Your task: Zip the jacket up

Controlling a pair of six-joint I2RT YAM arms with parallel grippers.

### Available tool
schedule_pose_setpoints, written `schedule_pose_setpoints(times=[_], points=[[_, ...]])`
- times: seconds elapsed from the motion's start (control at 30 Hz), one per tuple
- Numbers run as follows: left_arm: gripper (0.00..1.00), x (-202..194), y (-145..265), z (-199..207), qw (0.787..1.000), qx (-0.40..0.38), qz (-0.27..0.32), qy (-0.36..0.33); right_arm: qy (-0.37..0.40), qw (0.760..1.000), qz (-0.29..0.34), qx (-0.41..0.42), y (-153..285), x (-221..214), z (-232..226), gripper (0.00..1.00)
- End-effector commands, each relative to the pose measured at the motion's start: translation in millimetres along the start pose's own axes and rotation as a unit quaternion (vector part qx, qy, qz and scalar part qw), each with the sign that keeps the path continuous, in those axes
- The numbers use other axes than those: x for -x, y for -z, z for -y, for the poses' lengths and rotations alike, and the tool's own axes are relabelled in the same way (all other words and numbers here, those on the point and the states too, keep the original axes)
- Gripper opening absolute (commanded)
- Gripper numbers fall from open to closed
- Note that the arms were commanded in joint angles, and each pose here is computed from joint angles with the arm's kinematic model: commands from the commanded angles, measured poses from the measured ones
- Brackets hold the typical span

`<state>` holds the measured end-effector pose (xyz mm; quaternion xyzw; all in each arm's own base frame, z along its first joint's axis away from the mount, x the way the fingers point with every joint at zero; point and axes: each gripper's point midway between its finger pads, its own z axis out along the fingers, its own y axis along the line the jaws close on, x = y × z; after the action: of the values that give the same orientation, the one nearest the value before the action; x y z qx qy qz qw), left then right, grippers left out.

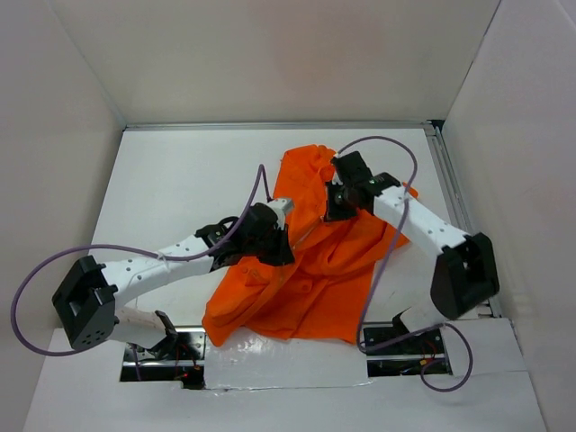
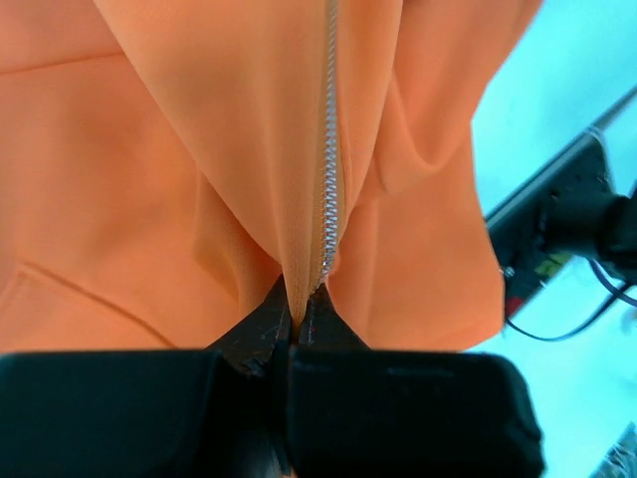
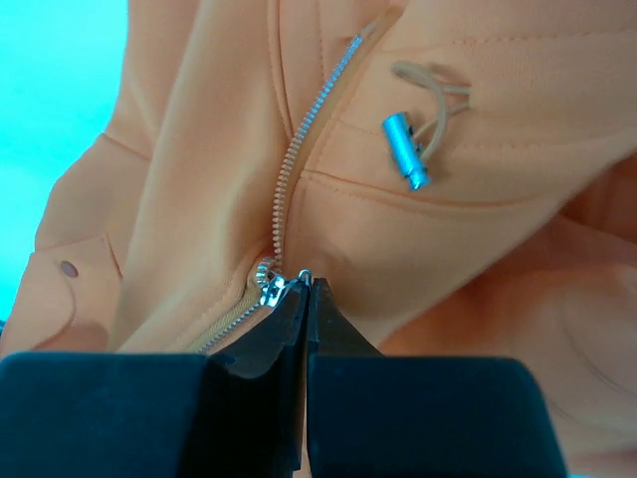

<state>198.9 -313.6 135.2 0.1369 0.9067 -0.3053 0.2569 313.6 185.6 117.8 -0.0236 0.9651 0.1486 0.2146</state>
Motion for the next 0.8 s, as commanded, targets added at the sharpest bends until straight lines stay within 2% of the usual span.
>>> schedule_pose_setpoints(times=[0.0, 0.13, 0.27, 0.43, 0.53, 0.57, 0.63, 0.77], points=[[0.00, -49, 30, 9, 0.993, -0.033, -0.113, 0.012, 0.017, 0.968, 0.226, -0.110, 36, 81, 44, 0.00], [0.00, -59, 30, 3, 0.991, -0.036, -0.125, 0.013, 0.023, 0.956, 0.274, -0.099, 65, 74, 28, 0.00], [0.00, -64, 34, 2, 0.992, -0.038, -0.121, 0.017, 0.032, 0.928, 0.361, -0.083, 118, 100, 10, 0.00], [0.00, -61, 38, -3, 0.993, -0.024, -0.114, 0.022, 0.060, 0.902, 0.420, -0.074, 172, 121, -16, 0.00], [0.00, -59, 40, -3, 0.993, -0.024, -0.113, 0.025, 0.050, 0.904, 0.417, -0.085, 186, 122, -23, 0.00], [0.00, -60, 40, -3, 0.993, -0.024, -0.115, 0.027, 0.053, 0.916, 0.381, -0.113, 171, 110, -15, 0.00], [0.00, -60, 42, -2, 0.993, -0.028, -0.115, 0.030, 0.044, 0.927, 0.345, -0.144, 152, 93, -2, 0.00], [0.01, -77, 41, -13, 0.989, -0.008, -0.141, 0.045, 0.070, 0.962, 0.234, -0.123, 85, 24, -4, 0.00]])
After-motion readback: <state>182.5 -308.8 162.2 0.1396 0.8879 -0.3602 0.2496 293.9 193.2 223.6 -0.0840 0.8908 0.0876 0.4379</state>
